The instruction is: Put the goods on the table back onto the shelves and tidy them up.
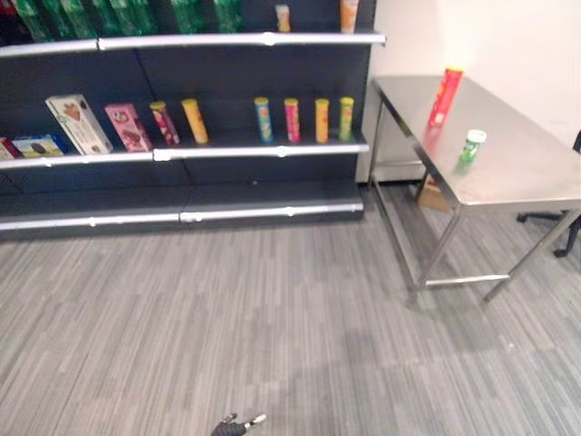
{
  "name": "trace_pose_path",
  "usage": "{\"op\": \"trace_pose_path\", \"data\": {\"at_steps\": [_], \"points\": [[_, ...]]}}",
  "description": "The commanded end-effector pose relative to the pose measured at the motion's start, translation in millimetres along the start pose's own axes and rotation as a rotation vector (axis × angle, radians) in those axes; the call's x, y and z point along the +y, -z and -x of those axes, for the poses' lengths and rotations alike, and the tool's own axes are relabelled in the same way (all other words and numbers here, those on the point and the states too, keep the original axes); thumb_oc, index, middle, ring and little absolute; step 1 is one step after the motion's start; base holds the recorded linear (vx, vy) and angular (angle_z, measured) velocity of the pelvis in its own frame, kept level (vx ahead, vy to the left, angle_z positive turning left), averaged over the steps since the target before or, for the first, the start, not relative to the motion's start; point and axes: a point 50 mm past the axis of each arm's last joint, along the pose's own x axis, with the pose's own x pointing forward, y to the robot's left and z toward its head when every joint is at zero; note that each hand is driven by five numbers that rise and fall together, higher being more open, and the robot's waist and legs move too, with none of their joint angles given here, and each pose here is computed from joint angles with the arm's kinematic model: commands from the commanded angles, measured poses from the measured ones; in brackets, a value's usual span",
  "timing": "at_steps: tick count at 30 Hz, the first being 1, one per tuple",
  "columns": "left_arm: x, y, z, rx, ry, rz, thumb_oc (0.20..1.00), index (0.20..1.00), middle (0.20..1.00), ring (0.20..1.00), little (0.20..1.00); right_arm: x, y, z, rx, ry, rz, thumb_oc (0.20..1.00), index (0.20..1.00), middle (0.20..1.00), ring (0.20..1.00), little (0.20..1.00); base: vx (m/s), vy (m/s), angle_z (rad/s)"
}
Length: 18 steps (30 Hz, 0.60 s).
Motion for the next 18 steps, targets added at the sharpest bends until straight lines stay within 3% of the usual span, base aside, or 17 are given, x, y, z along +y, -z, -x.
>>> {"op": "trace_pose_path", "data": {"at_steps": [1,18], "points": [[8.5,-31.2,-4.7,-0.089,-0.015,0.049,1.0,1.0,1.0,1.0,1.0,-12.6,-27.9,-3.3,-0.074,0.035,0.044,1.0,1.0,1.0,1.0,1.0,0.0,0.0,0.0],[7.9,-28.3,-5.1,-0.07,-0.003,-0.061,1.0,1.0,1.0,1.0,1.0,-15.2,-31.5,-3.6,-0.081,0.038,0.072,1.0,1.0,1.0,1.0,1.0,0.0,0.004,-0.03]]}}
